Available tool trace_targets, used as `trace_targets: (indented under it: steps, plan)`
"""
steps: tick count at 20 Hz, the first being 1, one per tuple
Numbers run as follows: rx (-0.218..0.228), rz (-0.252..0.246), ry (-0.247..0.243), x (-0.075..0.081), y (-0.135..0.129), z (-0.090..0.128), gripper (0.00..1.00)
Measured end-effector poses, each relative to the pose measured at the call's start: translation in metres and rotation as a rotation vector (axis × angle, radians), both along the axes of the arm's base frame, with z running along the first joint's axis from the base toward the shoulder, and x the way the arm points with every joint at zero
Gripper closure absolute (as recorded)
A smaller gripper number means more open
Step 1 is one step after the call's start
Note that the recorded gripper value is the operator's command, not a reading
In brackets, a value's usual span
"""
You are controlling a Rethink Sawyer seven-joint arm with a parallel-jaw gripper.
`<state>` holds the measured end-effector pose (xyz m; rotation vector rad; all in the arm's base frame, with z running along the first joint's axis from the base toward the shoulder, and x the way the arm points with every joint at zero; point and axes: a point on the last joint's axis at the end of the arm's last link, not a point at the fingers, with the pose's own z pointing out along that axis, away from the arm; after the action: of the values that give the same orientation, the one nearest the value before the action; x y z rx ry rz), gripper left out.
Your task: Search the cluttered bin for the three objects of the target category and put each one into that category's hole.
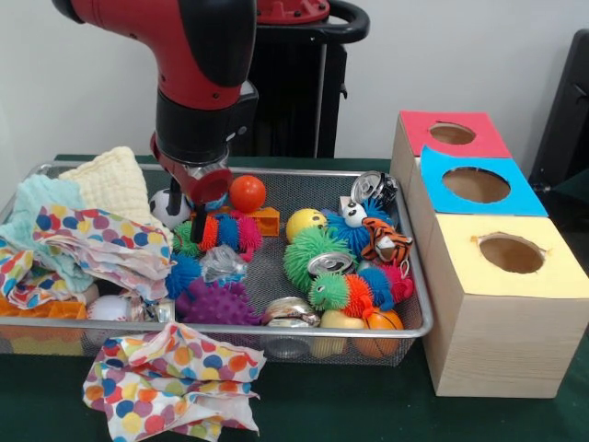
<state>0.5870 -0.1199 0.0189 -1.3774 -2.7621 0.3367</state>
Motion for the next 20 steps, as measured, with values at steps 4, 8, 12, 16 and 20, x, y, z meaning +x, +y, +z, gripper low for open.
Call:
trace_targets:
  steps: [4,8,12,16,20]
  plan:
    - [0.001,0.000,0.004,-0.001,0.000,-0.002,0.00]
    - [0.006,0.000,0.018,-0.005,0.002,-0.009,0.00]
    - [0.008,0.000,0.023,-0.007,0.003,-0.012,0.00]
    - [0.011,-0.002,0.023,-0.007,0.004,-0.012,0.00]
    - [0.014,-0.002,0.012,-0.005,0.008,-0.015,0.00]
